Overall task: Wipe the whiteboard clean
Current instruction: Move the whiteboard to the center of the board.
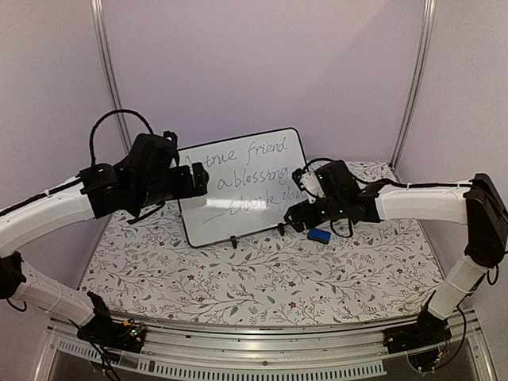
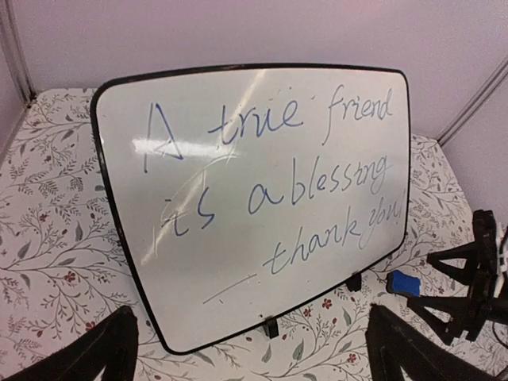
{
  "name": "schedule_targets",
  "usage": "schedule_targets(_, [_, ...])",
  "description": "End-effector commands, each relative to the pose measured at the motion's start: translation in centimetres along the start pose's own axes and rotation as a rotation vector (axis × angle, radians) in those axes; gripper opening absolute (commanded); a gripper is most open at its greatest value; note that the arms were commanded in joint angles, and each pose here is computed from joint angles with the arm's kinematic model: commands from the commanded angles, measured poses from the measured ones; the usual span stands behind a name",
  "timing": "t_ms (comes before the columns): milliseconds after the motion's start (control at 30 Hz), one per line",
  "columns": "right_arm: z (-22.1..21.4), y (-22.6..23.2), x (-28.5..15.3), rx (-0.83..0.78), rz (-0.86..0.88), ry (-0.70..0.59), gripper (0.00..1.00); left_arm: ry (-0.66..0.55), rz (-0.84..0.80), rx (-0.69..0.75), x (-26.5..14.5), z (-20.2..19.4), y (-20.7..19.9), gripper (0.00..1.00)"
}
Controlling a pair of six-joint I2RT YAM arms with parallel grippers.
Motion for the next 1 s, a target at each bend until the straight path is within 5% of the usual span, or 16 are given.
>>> schedule_targets(0, [1.3, 1.0, 2.7, -0.012, -0.027, -0.024, 0.88, 0.006, -0.009, 0.144, -1.0, 3.7, 0.6, 1.0])
schedule_targets(333, [-1.6, 2.8, 7.5, -0.034, -0.088, 0.078, 0.77, 0.029, -0.009, 0.113, 0.0, 8.7, 5.2, 1.0])
schedule_targets(967, [-3.7, 3.4, 10.2, 0.005, -0.07, 0.09, 0.46, -0.065, -0.1, 0.125, -0.8, 9.2, 7.6, 1.0])
Point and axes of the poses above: each gripper's point midway between its finger pads, its own x axis out along the fingers, its own y axis along the line the jaws close on, z = x × y, the point moved 6 cm from there along -x, back along the fingers, and after that the axes turned 15 degrees about -x, right-handed, at the moved point
